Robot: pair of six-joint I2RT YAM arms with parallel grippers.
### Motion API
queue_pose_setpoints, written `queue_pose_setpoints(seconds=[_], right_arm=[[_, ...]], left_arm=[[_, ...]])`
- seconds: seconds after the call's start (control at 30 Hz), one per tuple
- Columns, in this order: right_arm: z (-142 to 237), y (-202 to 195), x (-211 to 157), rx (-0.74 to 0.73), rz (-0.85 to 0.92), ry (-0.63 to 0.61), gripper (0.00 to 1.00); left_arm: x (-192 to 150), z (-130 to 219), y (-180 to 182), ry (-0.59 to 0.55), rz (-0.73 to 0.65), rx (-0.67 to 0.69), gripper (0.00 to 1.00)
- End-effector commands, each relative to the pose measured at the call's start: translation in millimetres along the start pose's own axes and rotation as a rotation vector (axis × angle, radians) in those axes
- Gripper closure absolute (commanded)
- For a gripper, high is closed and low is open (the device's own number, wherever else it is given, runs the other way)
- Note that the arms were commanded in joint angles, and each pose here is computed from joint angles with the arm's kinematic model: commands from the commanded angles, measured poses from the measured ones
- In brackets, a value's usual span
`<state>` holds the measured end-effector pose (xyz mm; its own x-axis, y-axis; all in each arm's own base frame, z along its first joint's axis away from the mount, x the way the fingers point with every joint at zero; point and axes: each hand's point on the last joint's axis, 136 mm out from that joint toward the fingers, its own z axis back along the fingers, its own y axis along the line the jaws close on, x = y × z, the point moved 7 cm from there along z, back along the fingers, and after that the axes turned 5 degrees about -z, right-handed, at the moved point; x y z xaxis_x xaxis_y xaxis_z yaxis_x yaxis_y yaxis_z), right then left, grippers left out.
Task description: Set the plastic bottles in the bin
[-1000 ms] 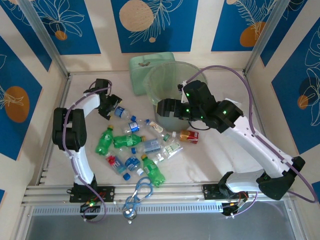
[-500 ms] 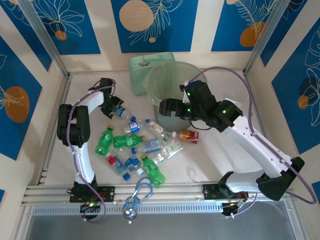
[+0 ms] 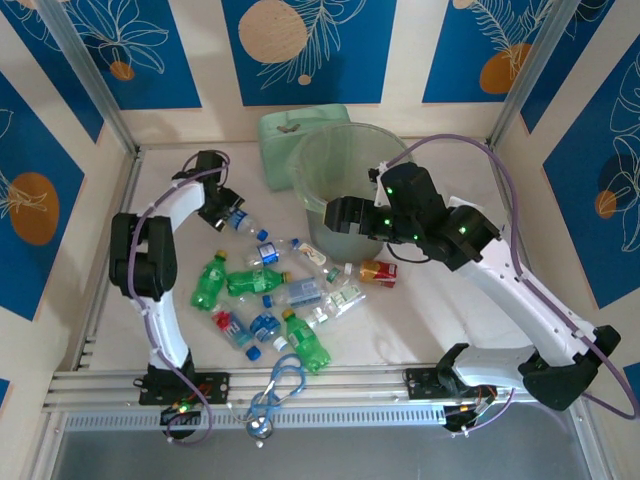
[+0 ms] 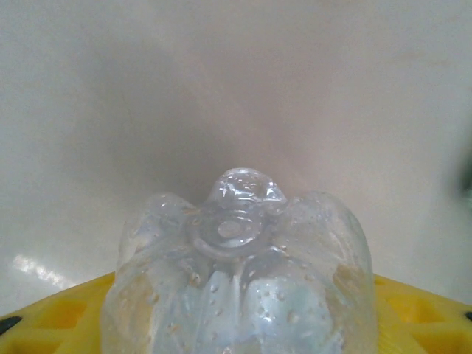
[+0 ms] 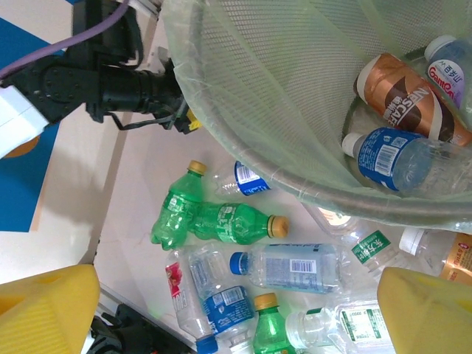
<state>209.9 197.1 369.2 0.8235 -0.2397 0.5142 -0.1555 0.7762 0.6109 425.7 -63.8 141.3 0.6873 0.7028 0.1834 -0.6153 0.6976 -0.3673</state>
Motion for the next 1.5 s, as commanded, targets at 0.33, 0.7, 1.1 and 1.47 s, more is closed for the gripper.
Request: queue_pose_setpoints(seconds=[0.33, 0.7, 1.1, 1.47], right_arm=[[17.0, 60.8, 2.3, 0.251, 0.077, 0.043, 0.03], [-1.7, 98.4, 33.4, 0.358, 0.075, 0.107, 0.01], [-6.6, 102.6, 54.6, 0.451, -0.013, 0.088, 0.28], [-25.9, 110.3, 61.5, 0.454, -0.03, 0.134, 0.35]], left_arm=[[-9.3, 171.3, -24.4, -0.27, -0.034, -0.431, 0.49], [-46.2, 263.1, -63.8, -0.198, -0.08, -1.079, 0.49], [-72.7, 300.8, -71.7, -0.094, -0.034, -1.349, 0.49], [-82.3, 313.9, -78.3, -0.064, -0.056, -1.391, 0.49]])
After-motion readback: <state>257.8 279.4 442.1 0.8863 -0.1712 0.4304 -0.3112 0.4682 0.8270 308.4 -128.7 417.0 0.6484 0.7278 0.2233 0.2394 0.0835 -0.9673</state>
